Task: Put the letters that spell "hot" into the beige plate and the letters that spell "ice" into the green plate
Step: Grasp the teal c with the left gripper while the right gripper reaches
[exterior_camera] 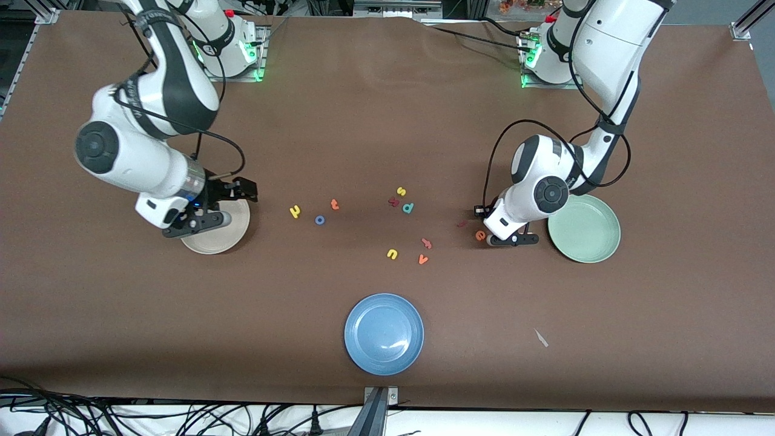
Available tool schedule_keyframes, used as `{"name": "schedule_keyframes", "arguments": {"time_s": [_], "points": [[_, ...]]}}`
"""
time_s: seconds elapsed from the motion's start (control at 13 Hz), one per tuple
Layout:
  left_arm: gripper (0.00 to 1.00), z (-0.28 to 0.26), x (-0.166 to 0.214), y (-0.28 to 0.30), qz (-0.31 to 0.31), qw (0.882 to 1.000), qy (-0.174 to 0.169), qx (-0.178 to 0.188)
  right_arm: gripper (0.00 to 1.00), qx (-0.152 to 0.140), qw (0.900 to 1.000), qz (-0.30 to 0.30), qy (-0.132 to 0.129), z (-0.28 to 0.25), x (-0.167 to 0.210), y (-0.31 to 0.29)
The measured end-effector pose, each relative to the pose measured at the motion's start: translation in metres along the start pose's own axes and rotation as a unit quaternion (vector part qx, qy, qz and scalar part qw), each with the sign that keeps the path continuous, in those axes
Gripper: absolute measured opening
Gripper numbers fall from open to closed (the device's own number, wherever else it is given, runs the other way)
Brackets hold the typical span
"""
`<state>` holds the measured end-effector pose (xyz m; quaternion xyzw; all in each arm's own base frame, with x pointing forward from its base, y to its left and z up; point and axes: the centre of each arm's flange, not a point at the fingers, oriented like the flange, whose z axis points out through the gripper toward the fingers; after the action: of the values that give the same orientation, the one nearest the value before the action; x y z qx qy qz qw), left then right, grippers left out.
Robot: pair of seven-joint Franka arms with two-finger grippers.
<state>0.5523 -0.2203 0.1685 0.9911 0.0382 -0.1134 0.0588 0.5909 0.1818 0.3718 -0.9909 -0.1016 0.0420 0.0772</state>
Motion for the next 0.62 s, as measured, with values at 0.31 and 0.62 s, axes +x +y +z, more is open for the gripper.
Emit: {"name": "schedule_keyframes", "arguments": {"time_s": [0.31, 0.62], "points": [[0.15, 0.000, 0.000, 0.000, 0.000, 1.000, 0.000, 0.000, 1.00, -0.015, 1.000, -0.015, 0.016, 0.059, -0.015, -0.023], [0.11, 0.000, 0.000, 0.001, 0.000, 1.000, 0.000, 0.000, 1.00, -0.032, 0.998, -0.049, 0.028, 0.105, -0.031, -0.033]]}}
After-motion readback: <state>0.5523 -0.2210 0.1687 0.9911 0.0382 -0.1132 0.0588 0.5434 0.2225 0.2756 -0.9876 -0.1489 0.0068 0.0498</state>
